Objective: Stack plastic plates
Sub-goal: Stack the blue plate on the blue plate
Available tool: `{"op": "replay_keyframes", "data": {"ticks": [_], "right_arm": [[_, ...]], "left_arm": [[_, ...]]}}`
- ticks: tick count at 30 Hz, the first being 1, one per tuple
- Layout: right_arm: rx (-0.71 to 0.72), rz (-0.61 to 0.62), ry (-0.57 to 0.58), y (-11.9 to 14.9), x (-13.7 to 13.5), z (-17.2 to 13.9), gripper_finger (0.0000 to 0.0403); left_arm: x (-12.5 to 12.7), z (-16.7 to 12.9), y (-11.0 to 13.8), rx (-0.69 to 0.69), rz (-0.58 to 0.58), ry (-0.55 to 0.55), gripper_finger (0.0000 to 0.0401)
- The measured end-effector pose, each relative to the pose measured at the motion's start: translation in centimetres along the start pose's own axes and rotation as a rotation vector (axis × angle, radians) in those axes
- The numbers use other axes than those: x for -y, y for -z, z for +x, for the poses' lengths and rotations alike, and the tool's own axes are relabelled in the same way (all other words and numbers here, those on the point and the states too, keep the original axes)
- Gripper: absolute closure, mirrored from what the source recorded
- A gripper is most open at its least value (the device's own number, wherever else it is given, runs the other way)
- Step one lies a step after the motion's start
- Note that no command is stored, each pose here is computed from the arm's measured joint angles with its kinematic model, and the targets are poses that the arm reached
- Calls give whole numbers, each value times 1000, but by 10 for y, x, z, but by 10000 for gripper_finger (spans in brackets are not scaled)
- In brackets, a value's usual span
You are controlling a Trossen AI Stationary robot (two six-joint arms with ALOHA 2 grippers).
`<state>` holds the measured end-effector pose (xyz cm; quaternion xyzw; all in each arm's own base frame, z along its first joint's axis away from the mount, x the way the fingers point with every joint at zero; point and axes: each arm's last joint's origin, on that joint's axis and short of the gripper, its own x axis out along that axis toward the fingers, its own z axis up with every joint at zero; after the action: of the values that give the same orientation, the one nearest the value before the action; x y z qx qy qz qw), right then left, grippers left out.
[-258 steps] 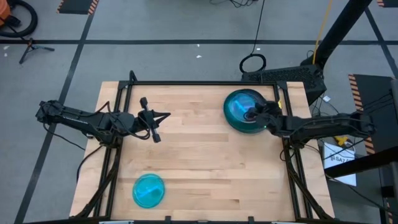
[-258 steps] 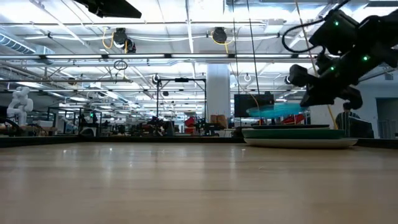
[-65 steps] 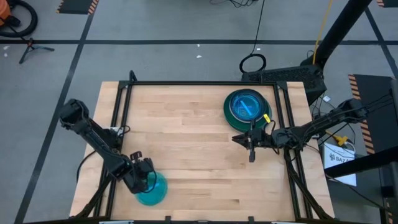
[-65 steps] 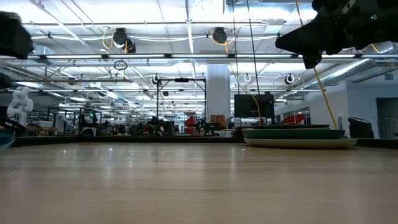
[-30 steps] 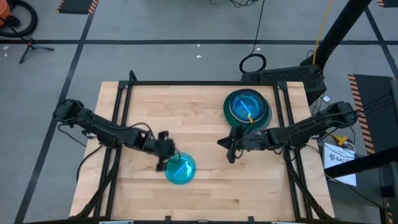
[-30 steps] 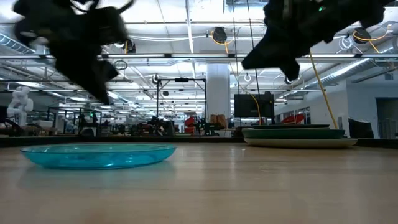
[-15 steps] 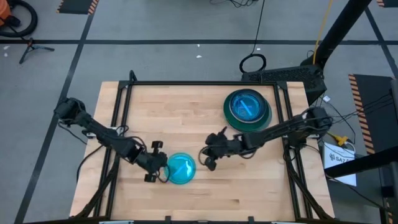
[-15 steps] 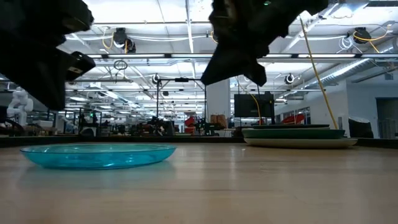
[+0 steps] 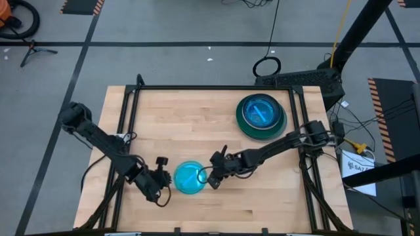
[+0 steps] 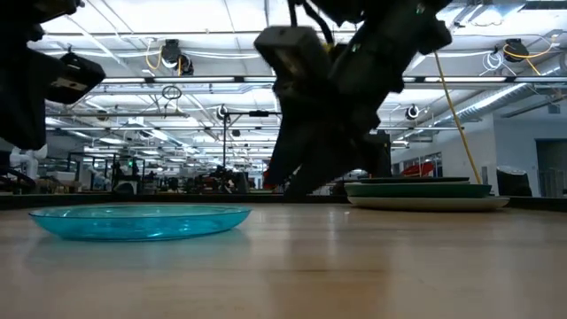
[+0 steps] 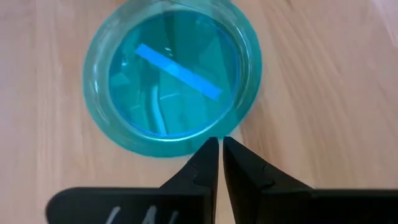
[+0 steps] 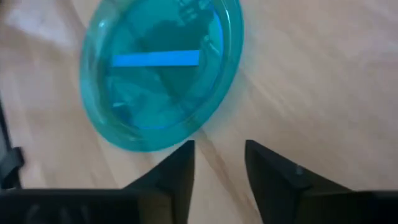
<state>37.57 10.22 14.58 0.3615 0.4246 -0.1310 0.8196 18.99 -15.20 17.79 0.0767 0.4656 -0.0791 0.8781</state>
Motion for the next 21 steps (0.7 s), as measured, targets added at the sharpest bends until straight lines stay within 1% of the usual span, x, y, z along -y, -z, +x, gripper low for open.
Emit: {"op": "replay_keyframes", "data": {"ticks": [3, 6, 13, 18, 21], "right_arm": [[0, 13, 10, 0, 5, 12, 246], [21, 5, -11, -4, 7, 17, 233], [76, -24, -77, -12, 1, 16, 233], [80, -31, -67, -13, 3, 16, 233], [86, -34, -70, -14, 3, 16, 233]], "left_arm": [[3, 4, 2, -11, -26, -6, 371], [5, 8, 1, -4, -49, -6, 371], [9, 12, 0, 7, -78, 5, 371], [15, 10, 4, -4, -110, 18, 370], [18, 8, 6, 9, -114, 2, 370]]}}
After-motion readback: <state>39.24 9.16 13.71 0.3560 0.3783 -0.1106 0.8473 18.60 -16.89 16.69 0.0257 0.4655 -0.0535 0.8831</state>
